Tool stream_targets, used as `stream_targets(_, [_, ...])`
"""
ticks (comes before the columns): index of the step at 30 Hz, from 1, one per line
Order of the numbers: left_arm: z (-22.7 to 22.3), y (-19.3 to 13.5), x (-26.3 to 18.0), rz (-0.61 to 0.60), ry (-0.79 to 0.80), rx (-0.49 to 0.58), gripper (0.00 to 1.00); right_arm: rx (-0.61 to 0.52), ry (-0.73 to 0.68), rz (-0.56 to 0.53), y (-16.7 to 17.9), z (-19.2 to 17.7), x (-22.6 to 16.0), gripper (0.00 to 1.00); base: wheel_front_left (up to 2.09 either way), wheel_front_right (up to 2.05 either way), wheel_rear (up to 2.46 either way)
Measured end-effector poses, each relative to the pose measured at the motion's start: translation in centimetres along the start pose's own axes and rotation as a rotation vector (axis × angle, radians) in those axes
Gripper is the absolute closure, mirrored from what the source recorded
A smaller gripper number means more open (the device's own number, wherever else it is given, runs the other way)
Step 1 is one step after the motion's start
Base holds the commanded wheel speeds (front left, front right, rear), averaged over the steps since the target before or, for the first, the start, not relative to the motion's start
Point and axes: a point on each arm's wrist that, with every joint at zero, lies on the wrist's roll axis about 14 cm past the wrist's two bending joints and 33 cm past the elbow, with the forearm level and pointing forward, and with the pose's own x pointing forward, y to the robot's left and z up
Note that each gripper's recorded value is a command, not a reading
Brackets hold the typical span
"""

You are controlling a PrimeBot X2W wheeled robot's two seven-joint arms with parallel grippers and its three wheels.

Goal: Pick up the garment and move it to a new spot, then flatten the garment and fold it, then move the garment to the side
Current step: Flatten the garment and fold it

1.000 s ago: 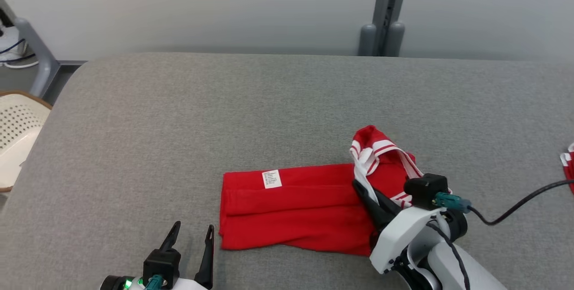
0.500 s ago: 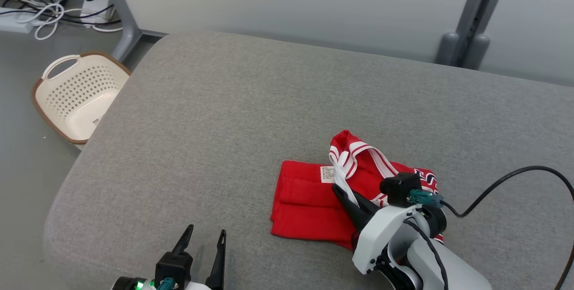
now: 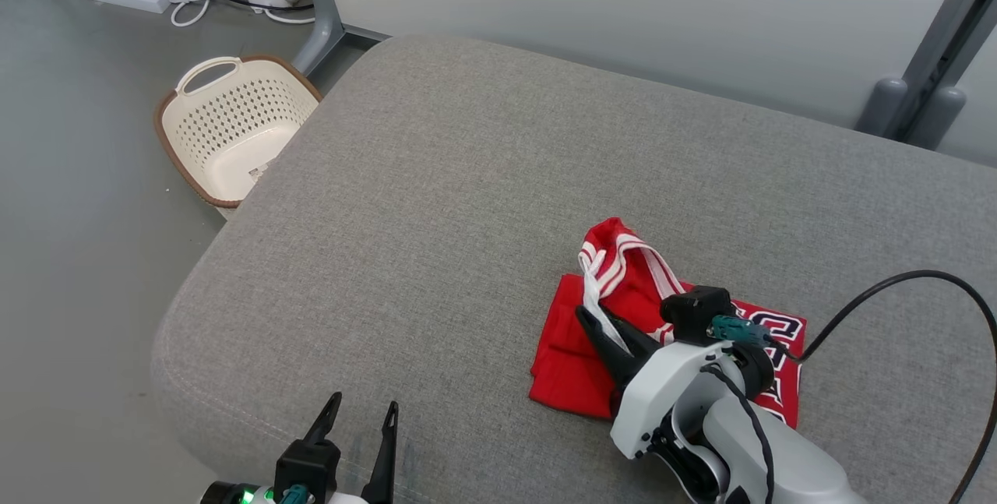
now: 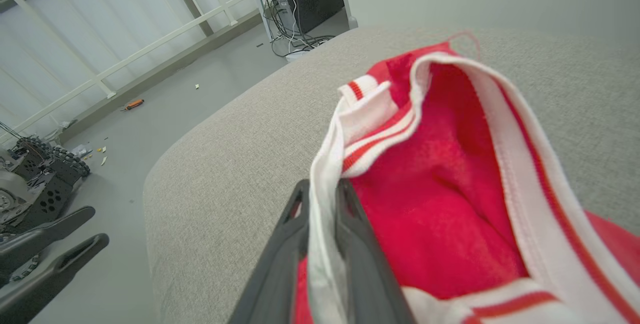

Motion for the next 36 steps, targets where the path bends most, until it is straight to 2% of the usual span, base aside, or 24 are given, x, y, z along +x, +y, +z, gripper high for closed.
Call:
stream_targets(1, [0.0,0.1,0.0,0.003,0.001,0.0,0.0,0.004,-0.003,-0.001,0.0,0.0,0.1,0.02,0.0,0.0,0.0])
stream_targets(2, [-0.1,0.1,0.0,0.005,0.002,0.0,0.0,0.007,-0.008,-0.004,-0.1,0.1,0.1,0.0,0.0,0.0,0.0])
stream_targets(9, [0.2,-0.8,0.7,-0.025,-0.002,0.003,0.0,0.014,-0.108,-0.074,-2.6,3.0,-0.5,0.0,0.0,0.0,0.0])
stream_targets(15, [1.2,-3.0,2.1,-0.093,-0.027,0.011,0.0,0.008,-0.26,-0.247,-7.9,7.3,-3.7,0.0,0.0,0.0,0.0])
stream_targets(20, [1.7,-4.5,2.9,-0.142,-0.038,0.019,0.0,0.008,-0.268,-0.373,-10.8,5.7,-7.7,0.0,0.0,0.0,0.0])
stream_targets(25, [2.0,-5.4,3.2,-0.173,-0.047,0.027,0.0,0.015,-0.251,-0.447,-11.8,3.9,-10.4,0.0,0.0,0.0,0.0])
stream_targets(31, [2.1,-5.9,3.3,-0.192,-0.054,0.032,0.0,0.028,-0.231,-0.483,-11.9,2.3,-11.9,0.0,0.0,0.0,0.0])
stream_targets(36, [1.9,-5.7,3.1,-0.189,-0.047,0.034,0.0,0.017,-0.211,-0.458,-11.2,1.8,-11.4,0.0,0.0,0.0,0.0])
